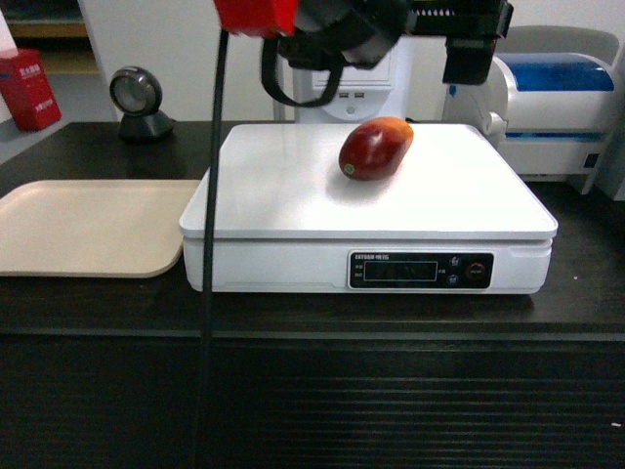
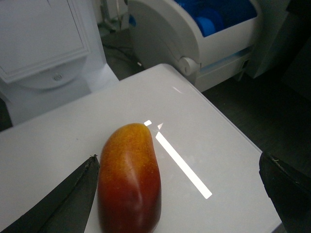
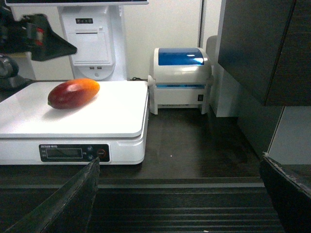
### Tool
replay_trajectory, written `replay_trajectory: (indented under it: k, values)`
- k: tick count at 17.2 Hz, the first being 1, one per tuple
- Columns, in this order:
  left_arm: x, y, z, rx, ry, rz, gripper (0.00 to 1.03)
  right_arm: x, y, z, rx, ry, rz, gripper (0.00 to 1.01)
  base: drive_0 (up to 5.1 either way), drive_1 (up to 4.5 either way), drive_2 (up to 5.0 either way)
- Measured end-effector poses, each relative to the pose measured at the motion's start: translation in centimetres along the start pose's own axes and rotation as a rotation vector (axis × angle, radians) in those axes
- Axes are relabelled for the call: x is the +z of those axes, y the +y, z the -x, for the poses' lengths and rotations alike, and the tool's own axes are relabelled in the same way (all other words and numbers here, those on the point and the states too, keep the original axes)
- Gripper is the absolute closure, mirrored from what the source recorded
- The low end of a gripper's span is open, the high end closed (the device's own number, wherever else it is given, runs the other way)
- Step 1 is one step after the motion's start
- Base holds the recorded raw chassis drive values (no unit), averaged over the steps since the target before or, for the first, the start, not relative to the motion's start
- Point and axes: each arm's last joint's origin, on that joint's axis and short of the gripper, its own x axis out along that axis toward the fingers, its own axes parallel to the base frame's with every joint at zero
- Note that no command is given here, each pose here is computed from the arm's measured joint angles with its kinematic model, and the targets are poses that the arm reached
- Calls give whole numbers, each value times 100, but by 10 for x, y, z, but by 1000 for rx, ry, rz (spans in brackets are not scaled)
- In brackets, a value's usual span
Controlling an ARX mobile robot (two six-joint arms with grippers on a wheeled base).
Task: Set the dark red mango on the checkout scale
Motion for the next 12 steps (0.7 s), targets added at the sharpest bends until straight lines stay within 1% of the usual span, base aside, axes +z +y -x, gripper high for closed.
replay_trajectory:
  k: [1, 2, 3, 4, 5, 6, 7, 8, 9, 11, 12]
  values:
    - [4, 8, 17, 0, -31, -35, 5, 0, 0, 0, 0, 0, 0, 3, 0, 0, 0]
    - [3, 26, 37, 27, -48, -43, 5, 0, 0, 0, 0, 0, 0, 3, 0, 0, 0]
    - [-2, 46, 53, 72, -59, -28, 5, 0, 0, 0, 0, 0, 0, 3, 0, 0, 0]
    - [-10, 69, 69, 132, -63, 2, 5, 0, 0, 0, 0, 0, 0, 3, 0, 0, 0]
    - [-20, 89, 88, 191, -58, 47, 5, 0, 0, 0, 0, 0, 0, 3, 0, 0, 0]
    - [-32, 110, 109, 273, -60, 100, 5, 0, 0, 0, 0, 0, 0, 3, 0, 0, 0]
    - [-42, 126, 131, 330, -77, 160, 5, 0, 0, 0, 0, 0, 0, 3, 0, 0, 0]
    - [-51, 137, 151, 377, -98, 201, 5, 0, 0, 0, 0, 0, 0, 3, 0, 0, 0]
    - [-64, 144, 173, 403, -114, 227, 5, 0, 0, 0, 0, 0, 0, 3, 0, 0, 0]
    - [-89, 150, 206, 444, -117, 251, 5, 0, 0, 0, 0, 0, 0, 3, 0, 0, 0]
    - [-103, 148, 219, 465, -112, 259, 5, 0, 0, 0, 0, 0, 0, 3, 0, 0, 0]
